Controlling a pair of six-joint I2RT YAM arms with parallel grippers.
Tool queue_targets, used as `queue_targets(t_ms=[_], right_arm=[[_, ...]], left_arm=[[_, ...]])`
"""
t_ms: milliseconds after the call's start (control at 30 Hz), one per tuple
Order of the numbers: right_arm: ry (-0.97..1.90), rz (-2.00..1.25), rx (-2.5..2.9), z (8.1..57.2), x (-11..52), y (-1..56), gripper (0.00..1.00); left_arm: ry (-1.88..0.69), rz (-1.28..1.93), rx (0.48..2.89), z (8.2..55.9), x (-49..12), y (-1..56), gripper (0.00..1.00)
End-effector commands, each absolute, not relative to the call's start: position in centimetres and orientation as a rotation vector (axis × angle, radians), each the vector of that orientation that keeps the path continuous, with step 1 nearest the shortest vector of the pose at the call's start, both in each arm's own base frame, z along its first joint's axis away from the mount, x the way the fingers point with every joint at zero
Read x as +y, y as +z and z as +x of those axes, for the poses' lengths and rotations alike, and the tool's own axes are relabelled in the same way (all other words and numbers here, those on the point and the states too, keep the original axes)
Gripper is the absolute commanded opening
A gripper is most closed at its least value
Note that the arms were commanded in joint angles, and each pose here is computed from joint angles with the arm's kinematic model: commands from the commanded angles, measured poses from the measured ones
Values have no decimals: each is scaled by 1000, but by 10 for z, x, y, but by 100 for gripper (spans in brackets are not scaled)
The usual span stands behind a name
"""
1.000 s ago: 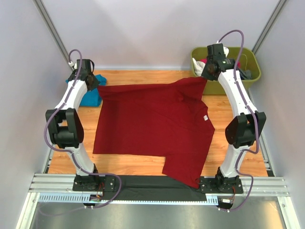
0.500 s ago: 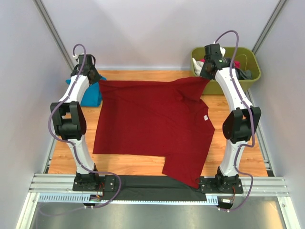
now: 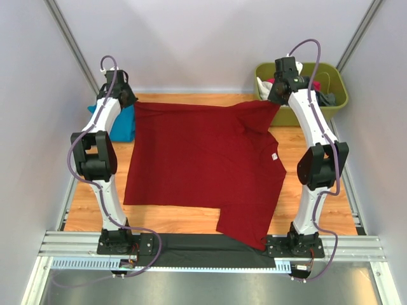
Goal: Fold and stack the t-shirts
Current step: Fold the tshirt
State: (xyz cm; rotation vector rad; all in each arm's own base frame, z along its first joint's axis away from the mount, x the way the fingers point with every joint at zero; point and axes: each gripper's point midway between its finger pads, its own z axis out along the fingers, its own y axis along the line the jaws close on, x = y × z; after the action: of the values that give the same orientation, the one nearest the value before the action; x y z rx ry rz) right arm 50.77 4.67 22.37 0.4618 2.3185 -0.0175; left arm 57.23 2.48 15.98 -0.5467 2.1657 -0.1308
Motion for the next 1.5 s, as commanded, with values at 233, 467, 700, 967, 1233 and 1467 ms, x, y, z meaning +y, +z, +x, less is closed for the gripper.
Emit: queue_targets(t_ms=[233, 467, 700, 967, 1233, 1467], right_arm=[[31, 486, 2349, 482, 47, 221, 0], [26, 498, 2370, 457, 44, 220, 0], [23, 514, 2400, 441, 44, 208, 0], [12, 515, 2474, 423, 44, 183, 0], [-1, 509, 2552, 405, 45, 152, 0], [14, 516, 2621, 394, 49, 125, 0]], left_arm=[[-108, -511, 2150, 545, 31, 168, 0], [-95, -499, 2198, 523, 30, 149, 0], [-80, -480, 2217, 506, 29, 147, 0], [-63, -483, 2276, 479, 28, 128, 0], [-26, -486, 2354, 439, 29, 99, 0], [11, -507, 2419, 416, 31, 73, 0]])
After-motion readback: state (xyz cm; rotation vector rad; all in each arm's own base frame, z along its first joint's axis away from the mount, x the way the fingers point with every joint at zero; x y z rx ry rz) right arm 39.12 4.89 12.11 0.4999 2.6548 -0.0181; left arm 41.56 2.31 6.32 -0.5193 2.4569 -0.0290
